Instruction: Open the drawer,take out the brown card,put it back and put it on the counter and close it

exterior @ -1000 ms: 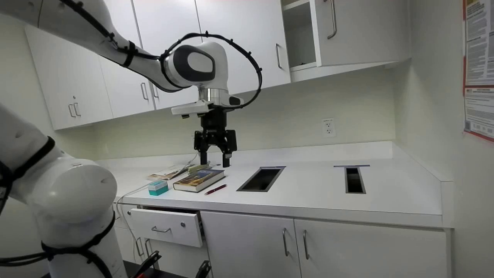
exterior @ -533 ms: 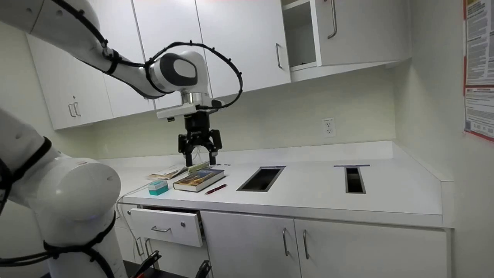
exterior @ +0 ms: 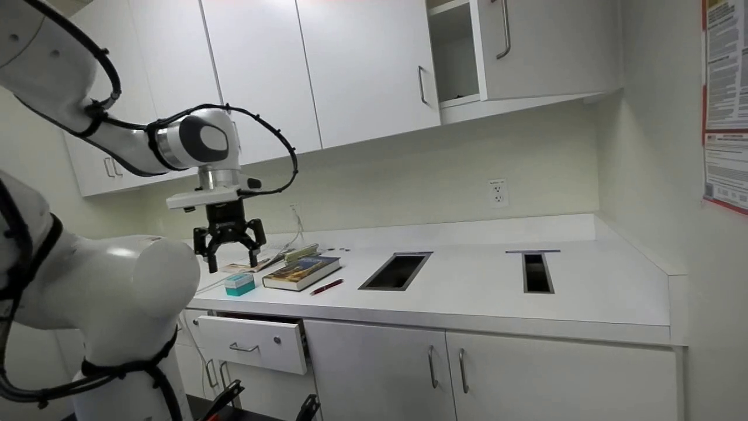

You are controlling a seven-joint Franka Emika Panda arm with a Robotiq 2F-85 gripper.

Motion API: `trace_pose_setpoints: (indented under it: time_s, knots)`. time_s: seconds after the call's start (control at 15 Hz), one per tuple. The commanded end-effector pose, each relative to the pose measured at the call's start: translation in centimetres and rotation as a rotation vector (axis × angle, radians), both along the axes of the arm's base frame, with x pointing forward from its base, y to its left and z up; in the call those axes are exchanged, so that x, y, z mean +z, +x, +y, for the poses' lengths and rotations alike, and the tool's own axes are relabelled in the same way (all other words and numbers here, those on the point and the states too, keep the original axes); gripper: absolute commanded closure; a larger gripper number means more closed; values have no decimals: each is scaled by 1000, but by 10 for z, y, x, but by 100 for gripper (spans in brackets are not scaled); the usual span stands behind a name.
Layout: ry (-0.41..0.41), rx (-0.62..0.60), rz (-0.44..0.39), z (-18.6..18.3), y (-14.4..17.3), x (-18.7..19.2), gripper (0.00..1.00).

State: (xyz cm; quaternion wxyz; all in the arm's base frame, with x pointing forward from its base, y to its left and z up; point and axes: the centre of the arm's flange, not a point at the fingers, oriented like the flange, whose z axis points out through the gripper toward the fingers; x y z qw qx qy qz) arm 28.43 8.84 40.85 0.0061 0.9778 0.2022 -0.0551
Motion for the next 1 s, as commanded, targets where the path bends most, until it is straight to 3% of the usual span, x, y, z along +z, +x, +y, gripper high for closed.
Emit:
trace_pose_setpoints:
  time_s: [0.0,0.07,0.2,0.53,0.67,0.93]
  knots:
    - [79,171,-74,56,-45,-6,0]
    - [38,93,-28,41,-12,8,0]
    - [49,155,-49,63,-23,14,0]
    - [53,158,-55,63,-24,16,0]
    - [43,199,-96,86,-22,16,0]
    - [-58,393,-225,172,-43,-2,0]
